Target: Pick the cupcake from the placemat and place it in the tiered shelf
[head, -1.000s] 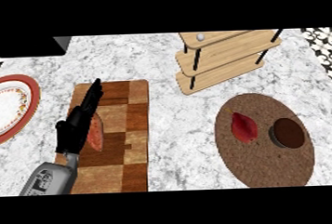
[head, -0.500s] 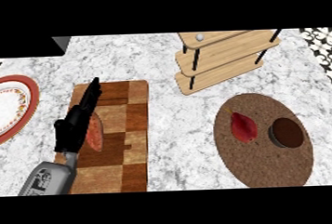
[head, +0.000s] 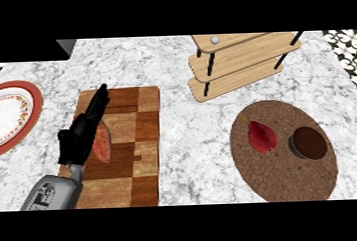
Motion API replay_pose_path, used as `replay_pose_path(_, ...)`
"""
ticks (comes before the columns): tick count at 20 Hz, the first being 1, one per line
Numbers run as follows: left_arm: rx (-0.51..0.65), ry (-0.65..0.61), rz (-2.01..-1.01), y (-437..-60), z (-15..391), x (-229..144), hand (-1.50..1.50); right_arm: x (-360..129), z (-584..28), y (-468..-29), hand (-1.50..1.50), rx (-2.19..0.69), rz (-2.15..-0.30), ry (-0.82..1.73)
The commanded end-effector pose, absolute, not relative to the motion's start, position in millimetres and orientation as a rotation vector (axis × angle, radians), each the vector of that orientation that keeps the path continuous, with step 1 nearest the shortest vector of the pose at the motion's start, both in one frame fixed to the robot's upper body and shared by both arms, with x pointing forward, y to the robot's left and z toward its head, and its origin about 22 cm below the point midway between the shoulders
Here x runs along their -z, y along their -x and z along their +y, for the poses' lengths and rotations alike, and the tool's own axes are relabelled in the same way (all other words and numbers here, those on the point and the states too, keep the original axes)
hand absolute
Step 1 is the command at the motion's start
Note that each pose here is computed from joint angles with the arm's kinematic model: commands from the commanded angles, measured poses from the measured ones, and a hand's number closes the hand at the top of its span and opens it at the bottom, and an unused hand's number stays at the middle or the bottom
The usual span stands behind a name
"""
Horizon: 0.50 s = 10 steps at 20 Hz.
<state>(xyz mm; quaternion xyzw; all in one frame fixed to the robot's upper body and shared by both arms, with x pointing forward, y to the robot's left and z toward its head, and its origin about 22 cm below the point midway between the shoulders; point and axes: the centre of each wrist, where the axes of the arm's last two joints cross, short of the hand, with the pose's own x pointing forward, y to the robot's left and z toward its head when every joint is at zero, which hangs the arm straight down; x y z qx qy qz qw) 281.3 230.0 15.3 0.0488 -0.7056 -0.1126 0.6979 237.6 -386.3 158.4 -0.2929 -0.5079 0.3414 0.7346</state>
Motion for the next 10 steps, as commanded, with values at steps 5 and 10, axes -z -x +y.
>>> replay_pose_path(5, 0.253, -0.105, -1.557, -269, 225, -17, 0.00, -139, -344, -220, -1.50, -0.755, -1.106, 0.680)
replay_pose_path(10, 0.266, -0.117, -1.586, -277, 226, -20, 0.00, -158, -352, -228, -1.50, -0.732, -1.098, 0.725)
